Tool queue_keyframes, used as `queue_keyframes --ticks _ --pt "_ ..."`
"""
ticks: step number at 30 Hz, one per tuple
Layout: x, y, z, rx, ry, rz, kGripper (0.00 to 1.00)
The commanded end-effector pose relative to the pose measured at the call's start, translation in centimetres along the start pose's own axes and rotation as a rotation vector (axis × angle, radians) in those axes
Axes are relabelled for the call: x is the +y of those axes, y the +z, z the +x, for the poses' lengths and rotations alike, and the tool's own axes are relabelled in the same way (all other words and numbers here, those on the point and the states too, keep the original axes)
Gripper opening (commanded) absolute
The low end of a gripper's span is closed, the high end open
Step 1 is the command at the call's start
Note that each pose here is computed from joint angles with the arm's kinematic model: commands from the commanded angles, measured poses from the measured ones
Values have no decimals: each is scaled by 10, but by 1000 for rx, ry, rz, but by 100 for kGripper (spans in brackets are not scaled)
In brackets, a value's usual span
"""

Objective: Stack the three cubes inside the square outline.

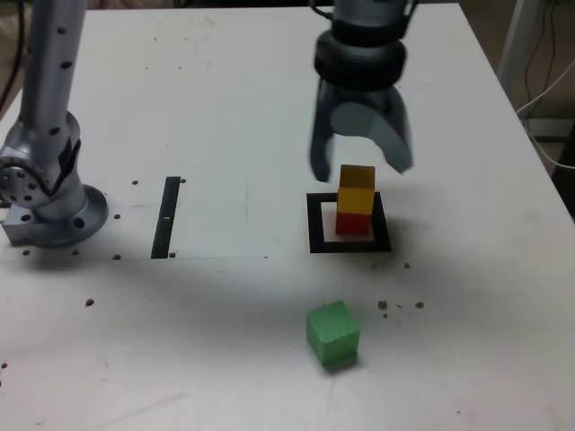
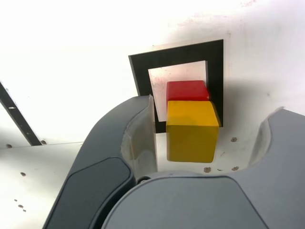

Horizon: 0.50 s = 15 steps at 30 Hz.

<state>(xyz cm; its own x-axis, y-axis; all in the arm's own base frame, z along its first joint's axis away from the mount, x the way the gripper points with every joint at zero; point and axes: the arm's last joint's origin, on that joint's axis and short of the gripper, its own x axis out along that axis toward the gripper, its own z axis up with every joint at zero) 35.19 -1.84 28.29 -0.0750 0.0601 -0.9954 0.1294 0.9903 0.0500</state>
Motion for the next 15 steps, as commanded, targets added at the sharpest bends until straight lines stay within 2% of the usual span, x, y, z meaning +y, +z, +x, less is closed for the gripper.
queue_keyframes --ticks 1,7,15 --pt "-1 -9 -8 -19 4 3 100" --pt "-18 -20 -15 -33 10 50 100" --pt "-65 -19 -16 -49 25 162 100"
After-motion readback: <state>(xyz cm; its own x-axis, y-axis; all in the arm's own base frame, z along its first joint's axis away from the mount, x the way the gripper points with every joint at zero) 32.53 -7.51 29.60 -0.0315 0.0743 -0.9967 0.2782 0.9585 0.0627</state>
